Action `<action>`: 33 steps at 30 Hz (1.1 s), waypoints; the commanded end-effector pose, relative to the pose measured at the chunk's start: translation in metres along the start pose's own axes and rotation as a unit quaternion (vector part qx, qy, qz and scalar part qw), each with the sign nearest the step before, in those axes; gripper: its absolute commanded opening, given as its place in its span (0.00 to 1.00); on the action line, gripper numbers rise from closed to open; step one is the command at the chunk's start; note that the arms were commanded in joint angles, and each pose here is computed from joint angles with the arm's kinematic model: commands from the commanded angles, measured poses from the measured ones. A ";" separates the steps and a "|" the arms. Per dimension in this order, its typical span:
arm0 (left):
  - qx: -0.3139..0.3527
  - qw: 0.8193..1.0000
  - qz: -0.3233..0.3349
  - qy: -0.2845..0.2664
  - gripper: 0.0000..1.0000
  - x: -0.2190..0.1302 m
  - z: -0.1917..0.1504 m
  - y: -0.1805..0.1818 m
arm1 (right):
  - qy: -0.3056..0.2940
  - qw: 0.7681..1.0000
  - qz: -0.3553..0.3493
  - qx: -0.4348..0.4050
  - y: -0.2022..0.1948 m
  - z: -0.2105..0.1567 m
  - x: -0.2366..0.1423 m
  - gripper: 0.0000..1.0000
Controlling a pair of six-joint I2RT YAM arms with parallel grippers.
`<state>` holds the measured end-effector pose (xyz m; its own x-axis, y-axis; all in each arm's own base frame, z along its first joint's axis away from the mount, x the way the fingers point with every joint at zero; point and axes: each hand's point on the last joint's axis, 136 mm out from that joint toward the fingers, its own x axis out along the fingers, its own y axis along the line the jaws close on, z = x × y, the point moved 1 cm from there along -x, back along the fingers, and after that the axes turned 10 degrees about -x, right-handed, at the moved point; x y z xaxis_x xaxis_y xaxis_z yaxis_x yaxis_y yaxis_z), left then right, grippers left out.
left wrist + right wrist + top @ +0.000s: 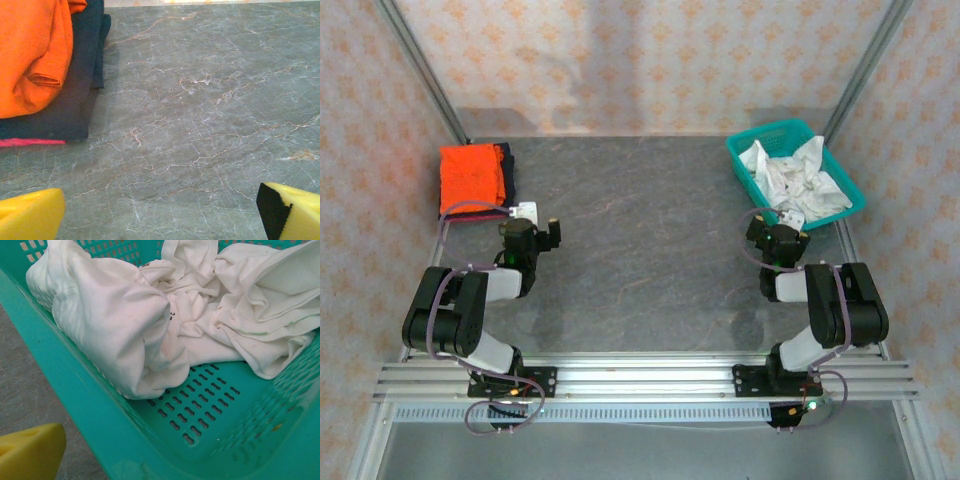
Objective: Fold and stack the t-shirts
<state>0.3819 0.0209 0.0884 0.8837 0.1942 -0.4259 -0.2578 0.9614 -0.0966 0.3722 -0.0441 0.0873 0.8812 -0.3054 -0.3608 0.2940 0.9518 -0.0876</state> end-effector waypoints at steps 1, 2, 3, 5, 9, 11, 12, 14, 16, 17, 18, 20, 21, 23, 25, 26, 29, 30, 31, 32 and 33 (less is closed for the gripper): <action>-0.007 1.000 0.003 -0.020 1.00 -0.002 0.010 0.001 | -0.019 1.000 0.013 -0.002 0.007 0.012 0.002 0.99; -0.007 1.000 0.004 -0.019 1.00 -0.002 0.010 0.001 | -0.017 1.000 0.021 -0.006 0.009 0.012 0.002 0.99; -0.007 1.000 0.004 -0.019 1.00 -0.002 0.010 0.001 | -0.014 1.000 0.025 -0.009 0.011 0.012 0.003 0.99; -0.008 1.000 0.003 -0.019 1.00 -0.002 0.010 0.000 | -0.015 1.000 0.026 -0.009 0.011 0.012 0.002 0.99; -0.003 1.000 -0.004 -0.016 1.00 -0.002 0.011 -0.002 | -0.031 0.999 0.039 -0.008 0.014 0.012 -0.004 0.99; 0.013 0.999 -0.032 -0.009 1.00 -0.005 0.014 -0.013 | -0.042 0.997 0.057 -0.015 0.019 0.014 -0.009 0.99; 0.022 0.999 -0.043 -0.005 1.00 -0.009 0.018 -0.018 | -0.048 0.997 0.063 -0.019 0.021 0.016 -0.012 0.99; 0.035 0.998 -0.047 0.006 1.00 -0.017 0.025 -0.023 | -0.056 0.996 0.071 -0.028 0.024 0.021 -0.019 0.99; 0.051 0.997 -0.054 0.004 1.00 -0.029 0.034 -0.030 | -0.056 0.995 0.080 -0.036 0.027 0.026 -0.026 0.99; 0.060 0.997 -0.057 -0.001 1.00 -0.036 0.039 -0.035 | -0.055 0.994 0.086 -0.039 0.029 0.030 -0.028 0.99; 0.067 0.996 -0.060 -0.003 1.00 -0.044 0.045 -0.039 | -0.050 0.993 0.093 -0.043 0.032 0.031 -0.031 0.99; 0.075 0.995 -0.071 -0.008 1.00 -0.057 0.055 -0.050 | -0.047 0.992 0.108 -0.052 0.038 0.036 -0.039 0.99; 0.078 0.994 -0.078 -0.013 1.00 -0.064 0.060 -0.057 | -0.048 0.991 0.115 -0.056 0.041 0.041 -0.044 0.99; 0.083 0.991 -0.104 -0.021 1.00 -0.078 0.067 -0.075 | -0.042 0.989 0.126 -0.058 0.047 0.050 -0.052 0.99; 0.089 0.987 -0.133 -0.025 1.00 -0.089 0.069 -0.095 | -0.036 0.988 0.140 -0.058 0.051 0.062 -0.060 0.99; 0.091 0.985 -0.147 -0.027 1.00 -0.094 0.069 -0.106 | -0.031 0.986 0.149 -0.060 0.054 0.067 -0.063 0.99; 0.102 0.977 -0.186 -0.028 1.00 -0.107 0.067 -0.135 | -0.023 0.984 0.168 -0.058 0.060 0.080 -0.069 0.99; 0.108 0.973 -0.200 -0.030 1.00 -0.113 0.066 -0.147 | -0.020 0.983 0.175 -0.053 0.062 0.084 -0.070 0.99; 0.114 0.970 -0.214 -0.029 1.00 -0.117 0.064 -0.158 | -0.016 0.983 0.178 -0.043 0.063 0.088 -0.072 0.99; 0.125 0.965 -0.230 -0.027 1.00 -0.123 0.061 -0.170 | -0.008 0.983 0.179 -0.032 0.063 0.092 -0.072 0.99; 0.136 0.958 -0.253 -0.026 1.00 -0.129 0.059 -0.184 | 0.003 0.984 0.178 -0.023 0.063 0.098 -0.072 0.99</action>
<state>0.3413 -0.1451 0.2047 0.9062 -0.2513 -0.3400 0.2462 0.9674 -0.0588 0.3676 0.0287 0.2038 0.9594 0.0128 -0.2818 -0.0299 0.9980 -0.0562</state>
